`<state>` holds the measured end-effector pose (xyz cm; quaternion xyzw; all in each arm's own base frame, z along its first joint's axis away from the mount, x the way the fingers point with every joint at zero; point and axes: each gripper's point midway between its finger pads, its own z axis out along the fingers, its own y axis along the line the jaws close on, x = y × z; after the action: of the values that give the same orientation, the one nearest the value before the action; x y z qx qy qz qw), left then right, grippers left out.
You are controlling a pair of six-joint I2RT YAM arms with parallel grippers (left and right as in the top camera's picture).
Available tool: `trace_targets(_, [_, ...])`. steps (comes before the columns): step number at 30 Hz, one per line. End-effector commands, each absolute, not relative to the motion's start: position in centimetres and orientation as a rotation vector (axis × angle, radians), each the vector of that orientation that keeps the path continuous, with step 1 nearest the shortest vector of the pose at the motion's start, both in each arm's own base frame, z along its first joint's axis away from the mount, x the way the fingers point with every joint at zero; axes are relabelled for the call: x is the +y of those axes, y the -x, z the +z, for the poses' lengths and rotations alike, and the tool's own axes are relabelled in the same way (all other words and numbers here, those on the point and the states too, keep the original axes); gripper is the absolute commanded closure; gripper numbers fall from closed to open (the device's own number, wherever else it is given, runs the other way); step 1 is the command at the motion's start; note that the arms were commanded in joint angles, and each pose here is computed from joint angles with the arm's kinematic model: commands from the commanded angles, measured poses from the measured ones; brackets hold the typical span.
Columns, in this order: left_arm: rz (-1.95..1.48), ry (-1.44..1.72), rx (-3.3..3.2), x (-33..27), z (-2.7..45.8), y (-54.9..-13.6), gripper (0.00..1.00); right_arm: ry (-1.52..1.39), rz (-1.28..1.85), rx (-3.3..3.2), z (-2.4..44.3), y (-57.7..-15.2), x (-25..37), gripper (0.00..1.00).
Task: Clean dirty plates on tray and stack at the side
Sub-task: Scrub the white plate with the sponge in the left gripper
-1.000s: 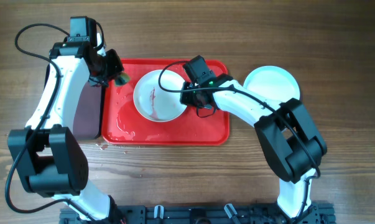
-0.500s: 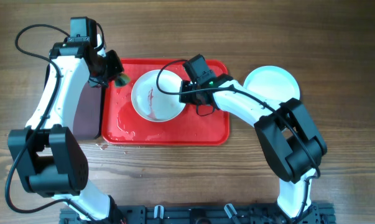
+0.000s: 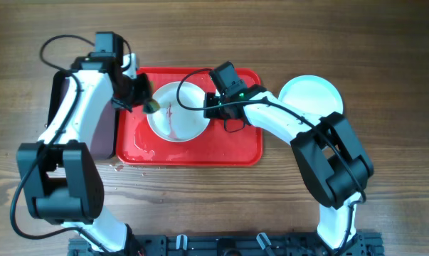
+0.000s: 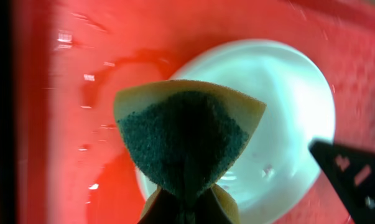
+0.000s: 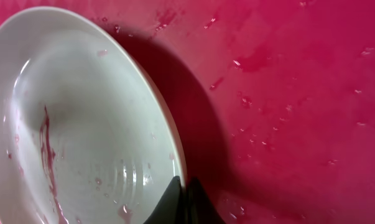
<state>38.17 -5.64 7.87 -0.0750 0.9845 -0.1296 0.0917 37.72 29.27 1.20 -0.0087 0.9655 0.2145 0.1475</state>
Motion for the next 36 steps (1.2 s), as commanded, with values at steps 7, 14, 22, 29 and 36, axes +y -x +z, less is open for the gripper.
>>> trace_targets(7, [-0.384,-0.045,2.959,-8.3,6.5,-36.8,0.96,0.042,0.711,2.833,-0.6,-37.2,29.5,0.96])
trace_targets(14, [-0.321,-0.035,2.996,-7.4,3.7,-35.3,0.96,0.043,0.713,2.832,-0.6,-37.2,29.5,0.96])
trace_targets(22, [-0.262,-0.060,2.964,-6.8,1.8,-35.3,0.96,0.043,0.714,2.829,-0.5,-37.2,29.5,0.96])
trace_targets(29, [-0.258,-0.113,2.954,-7.3,-0.2,-34.3,0.96,0.043,0.715,2.829,-0.5,-37.2,29.6,0.96])
trace_targets(36, [-0.391,-0.218,2.946,-10.9,-0.1,-33.4,0.96,0.046,0.726,2.827,-0.5,-37.2,29.7,0.96])
